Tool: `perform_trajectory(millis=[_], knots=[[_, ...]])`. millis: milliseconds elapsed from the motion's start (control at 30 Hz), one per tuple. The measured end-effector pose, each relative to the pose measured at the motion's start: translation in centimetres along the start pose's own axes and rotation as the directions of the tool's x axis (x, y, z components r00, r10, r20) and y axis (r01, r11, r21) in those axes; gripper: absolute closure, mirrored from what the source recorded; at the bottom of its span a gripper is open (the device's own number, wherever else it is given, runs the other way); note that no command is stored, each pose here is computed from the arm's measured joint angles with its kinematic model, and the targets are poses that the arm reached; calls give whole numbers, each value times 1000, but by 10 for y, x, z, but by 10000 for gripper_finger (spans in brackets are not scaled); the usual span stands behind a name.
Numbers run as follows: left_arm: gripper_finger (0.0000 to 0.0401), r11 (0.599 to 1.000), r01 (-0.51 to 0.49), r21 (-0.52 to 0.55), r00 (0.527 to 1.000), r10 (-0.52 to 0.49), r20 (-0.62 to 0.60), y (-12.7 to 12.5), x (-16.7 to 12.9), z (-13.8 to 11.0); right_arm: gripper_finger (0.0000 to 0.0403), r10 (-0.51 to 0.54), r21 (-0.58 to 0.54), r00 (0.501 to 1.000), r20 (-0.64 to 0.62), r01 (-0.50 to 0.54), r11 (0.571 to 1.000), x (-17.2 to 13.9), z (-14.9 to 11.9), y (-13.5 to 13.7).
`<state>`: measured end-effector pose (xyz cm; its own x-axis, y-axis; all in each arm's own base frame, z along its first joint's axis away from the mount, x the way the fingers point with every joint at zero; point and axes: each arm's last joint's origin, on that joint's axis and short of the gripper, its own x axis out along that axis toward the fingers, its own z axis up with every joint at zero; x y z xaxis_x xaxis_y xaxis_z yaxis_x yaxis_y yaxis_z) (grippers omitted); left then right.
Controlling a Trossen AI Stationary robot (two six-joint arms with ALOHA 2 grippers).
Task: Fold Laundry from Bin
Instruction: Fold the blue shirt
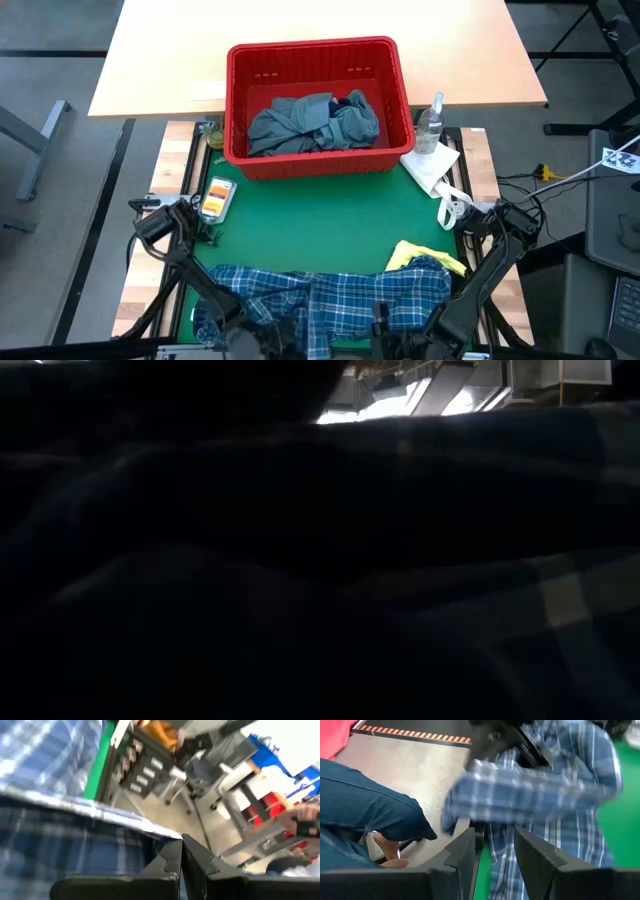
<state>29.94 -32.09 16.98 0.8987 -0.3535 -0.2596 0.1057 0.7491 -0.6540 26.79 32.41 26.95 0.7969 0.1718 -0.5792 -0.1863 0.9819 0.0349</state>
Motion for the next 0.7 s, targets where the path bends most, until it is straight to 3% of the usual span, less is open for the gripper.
perform_trajectory(millis=[233, 467, 700], knots=[[400, 1000, 28, -5, 993, -27, 116, 30, 22, 51, 265, 12, -162, 1000, 3, -11, 987, -19, 28, 2], [401, 999, -39, -28, 972, 45, 229, 70, 36, 99, 265, -48, -214, 998, -50, 36, 976, -37, 43, -3], [401, 992, -108, -65, 947, 122, 299, 103, 41, 132, 265, -84, -243, 991, -100, 57, 968, -41, 41, -8]])
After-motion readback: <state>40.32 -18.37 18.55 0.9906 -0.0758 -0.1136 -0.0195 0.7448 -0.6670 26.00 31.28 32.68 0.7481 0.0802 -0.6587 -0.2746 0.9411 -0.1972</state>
